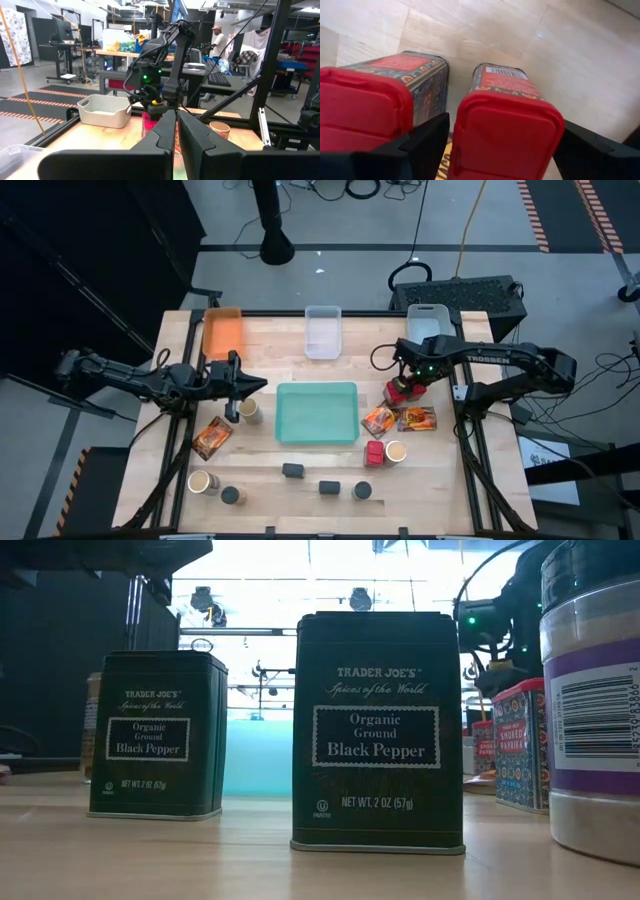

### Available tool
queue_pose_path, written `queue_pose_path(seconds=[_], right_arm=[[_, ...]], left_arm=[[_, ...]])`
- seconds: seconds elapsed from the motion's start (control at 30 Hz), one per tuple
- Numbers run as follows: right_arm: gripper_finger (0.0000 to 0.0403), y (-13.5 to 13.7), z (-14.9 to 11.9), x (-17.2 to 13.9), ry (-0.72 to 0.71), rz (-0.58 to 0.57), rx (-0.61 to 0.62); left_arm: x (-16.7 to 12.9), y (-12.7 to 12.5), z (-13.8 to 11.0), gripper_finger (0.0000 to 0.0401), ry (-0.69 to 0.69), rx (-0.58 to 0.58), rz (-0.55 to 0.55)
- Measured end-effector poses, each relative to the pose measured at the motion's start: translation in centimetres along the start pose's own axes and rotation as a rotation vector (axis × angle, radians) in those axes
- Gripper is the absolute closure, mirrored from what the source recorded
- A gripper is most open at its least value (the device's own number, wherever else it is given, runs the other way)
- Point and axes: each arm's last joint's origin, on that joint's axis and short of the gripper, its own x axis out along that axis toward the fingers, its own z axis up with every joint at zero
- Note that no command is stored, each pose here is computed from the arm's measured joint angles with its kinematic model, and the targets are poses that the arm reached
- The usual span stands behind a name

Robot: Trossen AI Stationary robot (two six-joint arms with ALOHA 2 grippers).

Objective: Sort spices by type
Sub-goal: Put the top right red spice can into the gray bin

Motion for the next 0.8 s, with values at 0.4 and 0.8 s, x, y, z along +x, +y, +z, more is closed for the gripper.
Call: queue_pose_path(seconds=[0.4,0.8], right_arm=[[0.0213,-0.1,-0.1,-0.1,0.016,-0.019,0.052],[0.0213,1.4,1.2,-7.6,-0.052,-0.029,-0.027]], left_arm=[[0.0,0.0,0.0,0.0379,0.002,-0.005,0.000],[0.0,0.0,-0.1,0.0379,0.011,-0.005,0.000]])
